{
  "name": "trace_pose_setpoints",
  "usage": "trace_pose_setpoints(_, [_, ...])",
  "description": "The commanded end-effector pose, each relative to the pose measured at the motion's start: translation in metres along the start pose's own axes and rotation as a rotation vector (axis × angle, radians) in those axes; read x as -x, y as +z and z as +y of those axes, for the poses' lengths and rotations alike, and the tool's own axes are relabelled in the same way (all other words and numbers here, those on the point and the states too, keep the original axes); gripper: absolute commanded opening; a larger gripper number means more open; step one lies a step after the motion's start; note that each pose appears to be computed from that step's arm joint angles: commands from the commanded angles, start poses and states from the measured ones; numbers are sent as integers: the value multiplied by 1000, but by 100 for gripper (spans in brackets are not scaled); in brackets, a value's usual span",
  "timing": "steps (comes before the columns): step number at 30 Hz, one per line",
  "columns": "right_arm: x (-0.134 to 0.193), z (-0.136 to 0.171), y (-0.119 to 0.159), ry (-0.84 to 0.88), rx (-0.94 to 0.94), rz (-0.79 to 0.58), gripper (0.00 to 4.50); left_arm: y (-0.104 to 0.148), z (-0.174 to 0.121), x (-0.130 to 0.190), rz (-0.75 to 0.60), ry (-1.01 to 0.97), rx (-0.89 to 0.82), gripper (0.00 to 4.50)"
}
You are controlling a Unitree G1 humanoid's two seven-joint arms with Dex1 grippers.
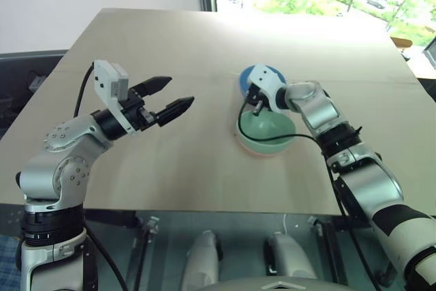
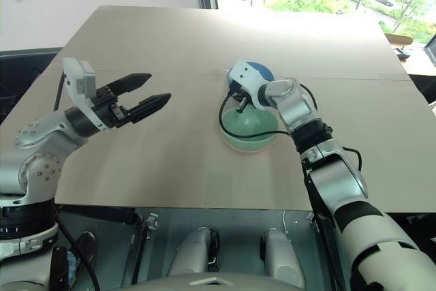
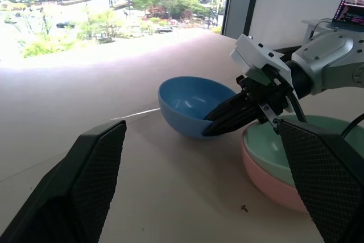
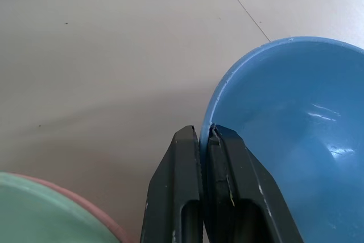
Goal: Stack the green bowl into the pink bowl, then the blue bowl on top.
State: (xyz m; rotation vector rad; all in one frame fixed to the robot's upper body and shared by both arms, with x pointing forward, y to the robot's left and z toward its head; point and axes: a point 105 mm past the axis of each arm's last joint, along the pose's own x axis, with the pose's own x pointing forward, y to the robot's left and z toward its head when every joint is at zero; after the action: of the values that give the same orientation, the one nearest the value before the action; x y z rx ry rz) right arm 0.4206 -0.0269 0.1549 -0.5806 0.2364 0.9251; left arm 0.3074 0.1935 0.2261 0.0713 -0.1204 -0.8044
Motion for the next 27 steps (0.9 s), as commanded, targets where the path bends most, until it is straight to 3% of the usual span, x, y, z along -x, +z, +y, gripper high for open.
trace_pose_setpoints(1, [14,-4,26,-2,73,-97,8,14,-3,2,-35,-8,-55,450])
trace_pose_setpoints(7, [53,8,48,95,273,-217,8,13,-6,1,-28,-39,-71,450])
trace_pose_setpoints(12, [88,17,64,127,301,-302,8,16,-4,-3,-34,-72,-94,450])
trace_pose_setpoints(20, [132,51,54,270,314,-224,8,13,-11,-20,-31,-191,-101,450])
trace_pose_setpoints(27, [143,81,50,369,303,-185,8,9,-14,-37,-9,-302,-118,450])
